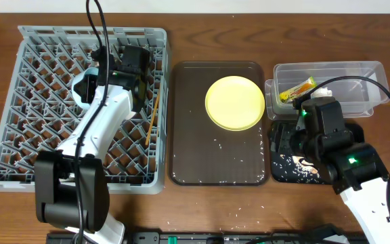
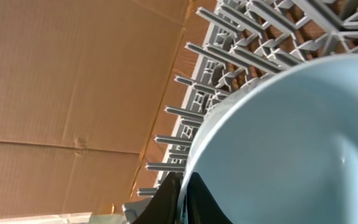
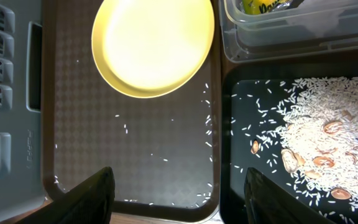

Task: Sort waste into correct bins and load items into the dishwasher
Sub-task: 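Lower the blue bowl into the rack beside the pink bowl, release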

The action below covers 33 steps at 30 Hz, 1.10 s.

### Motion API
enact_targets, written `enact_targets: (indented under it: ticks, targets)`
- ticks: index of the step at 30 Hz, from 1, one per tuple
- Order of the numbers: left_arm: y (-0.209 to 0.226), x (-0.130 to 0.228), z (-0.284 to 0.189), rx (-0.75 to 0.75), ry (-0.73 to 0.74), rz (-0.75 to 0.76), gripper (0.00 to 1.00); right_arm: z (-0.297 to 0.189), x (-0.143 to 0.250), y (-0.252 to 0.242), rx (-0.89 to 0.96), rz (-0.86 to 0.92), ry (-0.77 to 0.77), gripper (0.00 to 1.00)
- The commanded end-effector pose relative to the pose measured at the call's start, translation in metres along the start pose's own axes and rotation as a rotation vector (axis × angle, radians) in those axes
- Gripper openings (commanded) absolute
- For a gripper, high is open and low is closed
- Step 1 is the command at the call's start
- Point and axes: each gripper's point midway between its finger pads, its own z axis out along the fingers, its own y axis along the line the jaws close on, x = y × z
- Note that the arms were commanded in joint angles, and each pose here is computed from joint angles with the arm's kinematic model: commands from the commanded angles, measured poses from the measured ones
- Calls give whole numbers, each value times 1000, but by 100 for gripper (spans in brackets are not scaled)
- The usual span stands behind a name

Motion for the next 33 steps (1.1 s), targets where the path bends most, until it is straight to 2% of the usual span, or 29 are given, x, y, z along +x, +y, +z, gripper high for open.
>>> enact_targets:
  ticks: [1, 14, 20, 27, 33]
  targets:
    - [10, 7, 11, -69, 26, 7, 8, -1, -1, -3, 12, 11, -4, 65]
    - [12, 9, 16, -80, 36, 1, 7, -1, -1, -3, 14, 12, 0, 65]
    - [27, 5, 14, -183, 19, 4, 7, -1, 0, -3, 15, 12, 0, 65]
    - [19, 1, 5, -172, -9, 18, 8, -1, -1, -3, 15, 11, -1, 65]
    - [3, 14, 5, -141, -3, 63, 7, -1, -1, -3, 15, 12, -1, 65]
